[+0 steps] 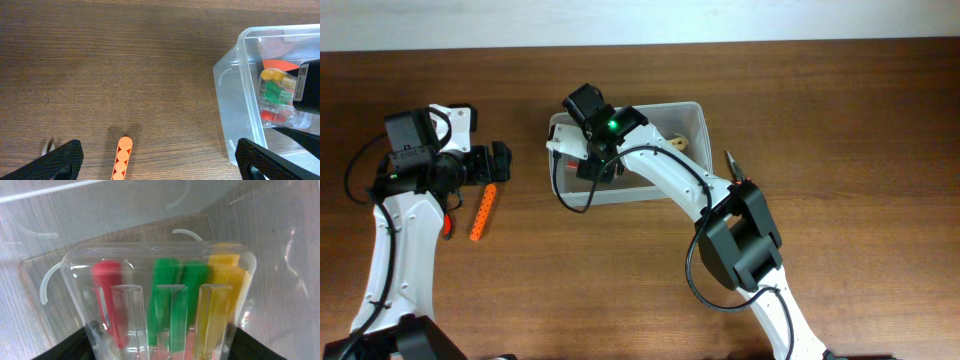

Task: Pack container
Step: 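Carry the marker case into the container and release it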

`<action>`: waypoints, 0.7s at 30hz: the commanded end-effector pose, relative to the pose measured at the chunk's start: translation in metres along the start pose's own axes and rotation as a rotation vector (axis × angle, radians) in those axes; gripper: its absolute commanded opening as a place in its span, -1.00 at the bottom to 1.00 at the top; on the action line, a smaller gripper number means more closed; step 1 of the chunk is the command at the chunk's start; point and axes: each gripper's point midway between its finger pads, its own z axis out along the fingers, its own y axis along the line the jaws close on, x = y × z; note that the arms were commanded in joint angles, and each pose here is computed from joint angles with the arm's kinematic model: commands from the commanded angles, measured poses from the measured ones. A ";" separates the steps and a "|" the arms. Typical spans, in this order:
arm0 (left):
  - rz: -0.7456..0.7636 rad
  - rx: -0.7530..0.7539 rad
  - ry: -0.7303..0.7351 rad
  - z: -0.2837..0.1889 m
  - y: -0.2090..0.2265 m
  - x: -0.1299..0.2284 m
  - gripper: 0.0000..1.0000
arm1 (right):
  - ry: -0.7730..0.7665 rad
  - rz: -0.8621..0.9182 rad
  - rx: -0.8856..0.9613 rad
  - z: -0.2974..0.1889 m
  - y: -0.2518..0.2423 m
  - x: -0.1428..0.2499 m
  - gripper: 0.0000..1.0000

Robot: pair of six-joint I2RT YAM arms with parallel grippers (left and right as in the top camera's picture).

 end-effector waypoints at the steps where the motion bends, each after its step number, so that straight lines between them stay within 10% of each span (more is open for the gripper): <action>1: 0.016 -0.001 -0.016 -0.002 0.002 -0.007 0.99 | -0.017 -0.054 0.030 -0.007 -0.006 -0.006 0.57; 11: 0.016 -0.001 -0.016 -0.002 0.002 -0.007 0.98 | 0.106 0.119 0.477 -0.097 -0.093 0.003 0.75; 17: 0.016 -0.001 -0.016 -0.002 0.002 -0.007 0.99 | 0.189 0.590 0.675 -0.227 -0.140 0.092 0.97; 21: 0.016 -0.001 -0.016 -0.002 0.002 -0.007 0.98 | 0.224 1.066 0.422 -0.246 -0.126 0.198 0.97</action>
